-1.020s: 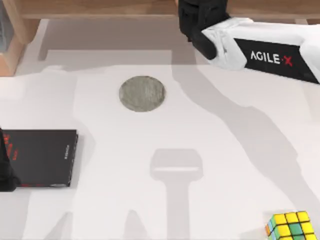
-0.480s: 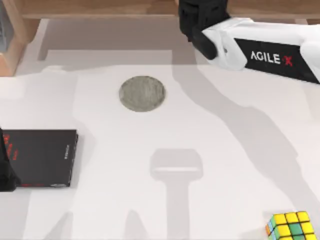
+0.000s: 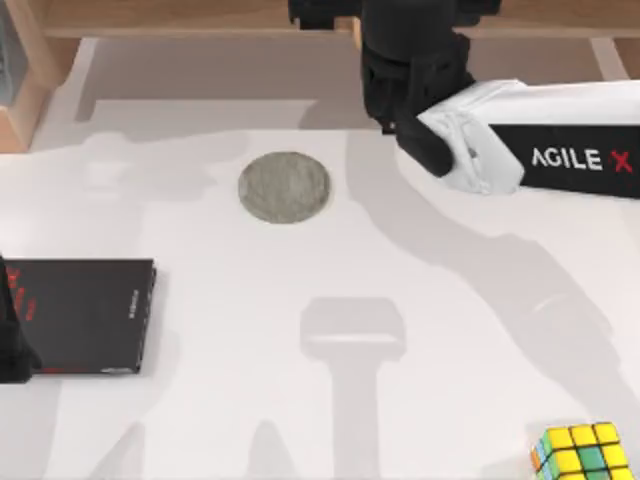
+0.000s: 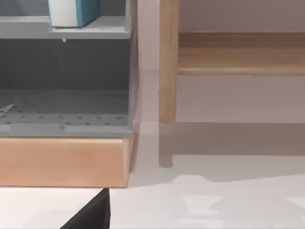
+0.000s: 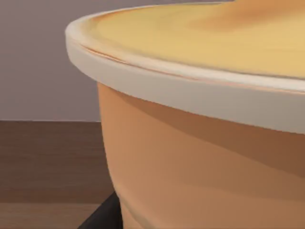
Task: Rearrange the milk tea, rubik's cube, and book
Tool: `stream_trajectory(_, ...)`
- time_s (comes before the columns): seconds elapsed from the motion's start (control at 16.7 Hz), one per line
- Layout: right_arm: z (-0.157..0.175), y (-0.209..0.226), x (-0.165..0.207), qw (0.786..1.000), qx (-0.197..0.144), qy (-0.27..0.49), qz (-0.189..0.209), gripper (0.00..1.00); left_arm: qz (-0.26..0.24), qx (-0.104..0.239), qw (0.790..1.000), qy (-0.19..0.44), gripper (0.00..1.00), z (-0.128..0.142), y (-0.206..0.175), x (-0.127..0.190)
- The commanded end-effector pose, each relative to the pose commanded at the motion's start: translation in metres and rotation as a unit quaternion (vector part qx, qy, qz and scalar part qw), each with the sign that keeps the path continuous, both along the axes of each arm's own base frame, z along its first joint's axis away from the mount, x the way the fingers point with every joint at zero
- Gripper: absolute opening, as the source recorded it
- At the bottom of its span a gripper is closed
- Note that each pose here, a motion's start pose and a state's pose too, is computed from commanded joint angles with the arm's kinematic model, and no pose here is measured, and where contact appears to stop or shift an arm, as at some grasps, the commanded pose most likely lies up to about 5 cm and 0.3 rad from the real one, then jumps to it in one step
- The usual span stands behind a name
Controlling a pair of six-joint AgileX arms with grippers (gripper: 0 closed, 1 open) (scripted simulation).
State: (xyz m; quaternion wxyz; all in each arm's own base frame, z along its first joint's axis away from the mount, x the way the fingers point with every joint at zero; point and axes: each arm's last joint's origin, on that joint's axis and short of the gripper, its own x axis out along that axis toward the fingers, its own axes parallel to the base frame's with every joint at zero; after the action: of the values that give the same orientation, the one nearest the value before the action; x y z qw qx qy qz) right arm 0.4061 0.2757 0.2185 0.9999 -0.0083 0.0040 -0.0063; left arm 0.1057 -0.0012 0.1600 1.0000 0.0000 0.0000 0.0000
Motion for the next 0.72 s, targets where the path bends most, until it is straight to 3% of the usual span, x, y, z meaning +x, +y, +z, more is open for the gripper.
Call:
stream_trajectory(0.48, 0.004, -0.001, -0.014, 1.000, 0.004, -0.005, -0.001, 0.00, 0.000, 0.000, 1.000, 0.000, 1.00, 0.000, 0.000, 0.000)
stream_trajectory(0.72, 0.007, 0.027, -0.027, 0.999, 0.025, -0.024, 0.012, 0.00, 0.000, 0.000, 1.000, 0.000, 1.00, 0.000, 0.000, 0.000)
